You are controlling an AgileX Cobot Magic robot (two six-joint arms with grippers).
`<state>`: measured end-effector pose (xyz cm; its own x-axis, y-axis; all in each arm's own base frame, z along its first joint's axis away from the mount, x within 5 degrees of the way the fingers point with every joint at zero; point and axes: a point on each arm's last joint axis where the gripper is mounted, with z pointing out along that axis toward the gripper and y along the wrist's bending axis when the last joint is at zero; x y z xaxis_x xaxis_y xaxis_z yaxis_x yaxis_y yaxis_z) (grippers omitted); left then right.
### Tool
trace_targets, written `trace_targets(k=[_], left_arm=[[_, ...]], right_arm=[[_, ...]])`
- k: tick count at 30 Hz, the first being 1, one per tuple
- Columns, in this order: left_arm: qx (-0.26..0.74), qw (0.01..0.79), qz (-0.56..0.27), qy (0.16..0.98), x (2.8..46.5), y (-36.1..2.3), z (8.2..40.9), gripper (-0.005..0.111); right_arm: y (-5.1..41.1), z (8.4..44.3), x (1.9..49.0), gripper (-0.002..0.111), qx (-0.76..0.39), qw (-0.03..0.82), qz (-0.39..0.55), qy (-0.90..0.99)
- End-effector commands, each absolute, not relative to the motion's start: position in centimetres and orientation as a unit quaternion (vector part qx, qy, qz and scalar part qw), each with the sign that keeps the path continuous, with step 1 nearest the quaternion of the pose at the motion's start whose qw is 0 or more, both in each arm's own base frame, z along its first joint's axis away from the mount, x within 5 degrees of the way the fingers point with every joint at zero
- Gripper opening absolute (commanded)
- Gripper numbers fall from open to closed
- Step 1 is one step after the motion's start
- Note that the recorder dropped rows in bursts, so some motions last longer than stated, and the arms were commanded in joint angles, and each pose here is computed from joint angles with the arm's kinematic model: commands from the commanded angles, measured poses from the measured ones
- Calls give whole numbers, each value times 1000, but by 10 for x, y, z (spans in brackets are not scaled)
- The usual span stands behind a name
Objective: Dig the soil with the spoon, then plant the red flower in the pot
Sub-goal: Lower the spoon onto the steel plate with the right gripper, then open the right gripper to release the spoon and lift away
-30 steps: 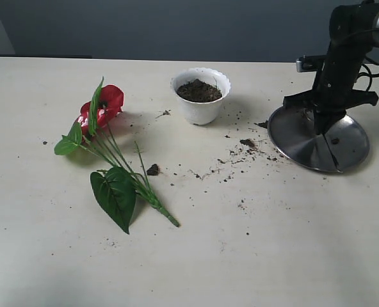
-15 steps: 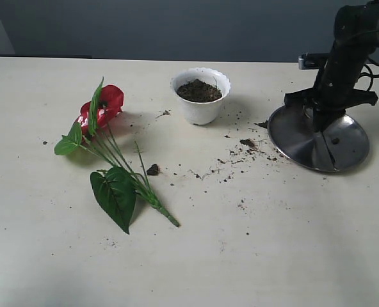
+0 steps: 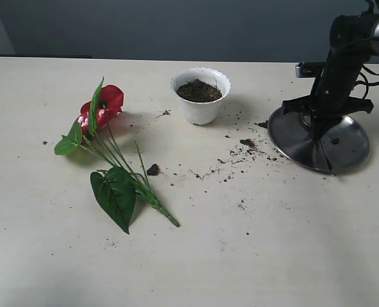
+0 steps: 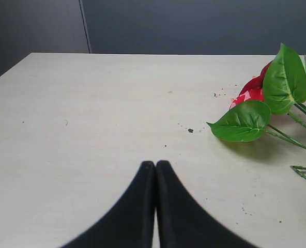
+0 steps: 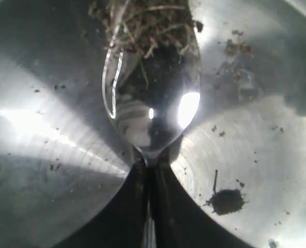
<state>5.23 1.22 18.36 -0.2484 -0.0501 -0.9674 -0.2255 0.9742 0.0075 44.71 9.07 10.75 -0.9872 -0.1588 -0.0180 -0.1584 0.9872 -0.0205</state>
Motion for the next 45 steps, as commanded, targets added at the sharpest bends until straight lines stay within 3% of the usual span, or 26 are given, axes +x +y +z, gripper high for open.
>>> trace_targets(k=[1, 11, 14, 18, 20, 26, 40, 42, 45], left_arm=[[-86, 611, 72, 784, 52, 12, 183, 0], [-86, 611, 72, 784, 52, 12, 183, 0], [-86, 611, 72, 784, 52, 12, 183, 0], [-86, 611, 72, 784, 52, 12, 183, 0], [-86, 611, 72, 784, 52, 12, 183, 0], [-86, 611, 72, 784, 52, 12, 183, 0], [-86, 611, 72, 784, 52, 12, 183, 0], [-86, 611, 72, 784, 52, 12, 183, 0], [-86, 611, 72, 784, 52, 12, 183, 0]], right_arm=[[87, 105, 447, -1, -81, 4, -11, 997], [87, 105, 445, 0, -82, -3, -14, 997], [87, 105, 446, 13, -82, 2, -13, 997], [88, 105, 446, 40, -77, 2, -11, 997], [88, 105, 446, 45, -76, 2, -11, 997], [88, 108, 446, 42, -76, 5, -10, 997], [90, 161, 438, 42, -68, 27, 10, 997], [91, 171, 436, 36, -65, 31, 17, 997], [93, 193, 432, 15, -60, 52, 35, 996]])
